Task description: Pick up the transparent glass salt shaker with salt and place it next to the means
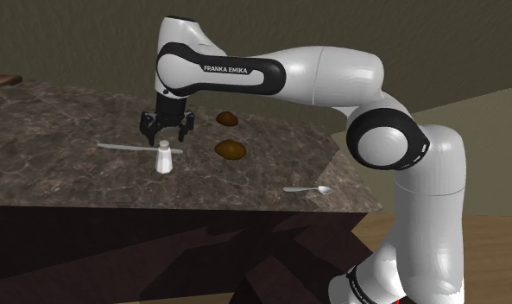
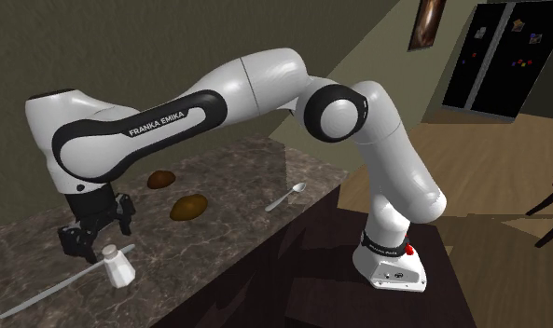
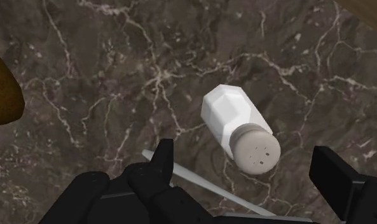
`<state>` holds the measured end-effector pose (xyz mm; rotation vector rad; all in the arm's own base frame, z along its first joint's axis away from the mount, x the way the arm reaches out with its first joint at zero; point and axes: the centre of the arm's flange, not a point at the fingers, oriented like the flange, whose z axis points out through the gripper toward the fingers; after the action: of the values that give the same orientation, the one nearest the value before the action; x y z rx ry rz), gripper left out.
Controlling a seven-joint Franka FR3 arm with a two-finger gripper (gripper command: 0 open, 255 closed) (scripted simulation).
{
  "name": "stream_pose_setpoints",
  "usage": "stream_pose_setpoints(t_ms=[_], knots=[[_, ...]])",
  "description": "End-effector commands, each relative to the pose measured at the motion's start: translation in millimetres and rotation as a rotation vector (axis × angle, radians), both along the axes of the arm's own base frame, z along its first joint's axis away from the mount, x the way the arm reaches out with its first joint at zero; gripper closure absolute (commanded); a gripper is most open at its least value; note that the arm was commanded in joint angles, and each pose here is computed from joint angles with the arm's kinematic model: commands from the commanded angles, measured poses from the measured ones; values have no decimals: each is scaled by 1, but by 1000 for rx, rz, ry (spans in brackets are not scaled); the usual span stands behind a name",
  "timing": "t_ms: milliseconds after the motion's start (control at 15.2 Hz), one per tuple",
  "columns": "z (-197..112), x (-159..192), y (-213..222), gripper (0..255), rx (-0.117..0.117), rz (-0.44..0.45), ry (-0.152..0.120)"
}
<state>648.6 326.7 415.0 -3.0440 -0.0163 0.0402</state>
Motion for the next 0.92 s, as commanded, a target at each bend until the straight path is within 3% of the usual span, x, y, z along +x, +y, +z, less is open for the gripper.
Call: stream_pose_setpoints(t_ms=[0, 66, 330, 858], knots=[[0, 0, 0, 0, 0, 0, 0], [0, 0, 0, 0, 0, 0, 0], [50, 1, -5, 0, 0, 0, 0], [50, 1, -5, 0, 0, 0, 0]])
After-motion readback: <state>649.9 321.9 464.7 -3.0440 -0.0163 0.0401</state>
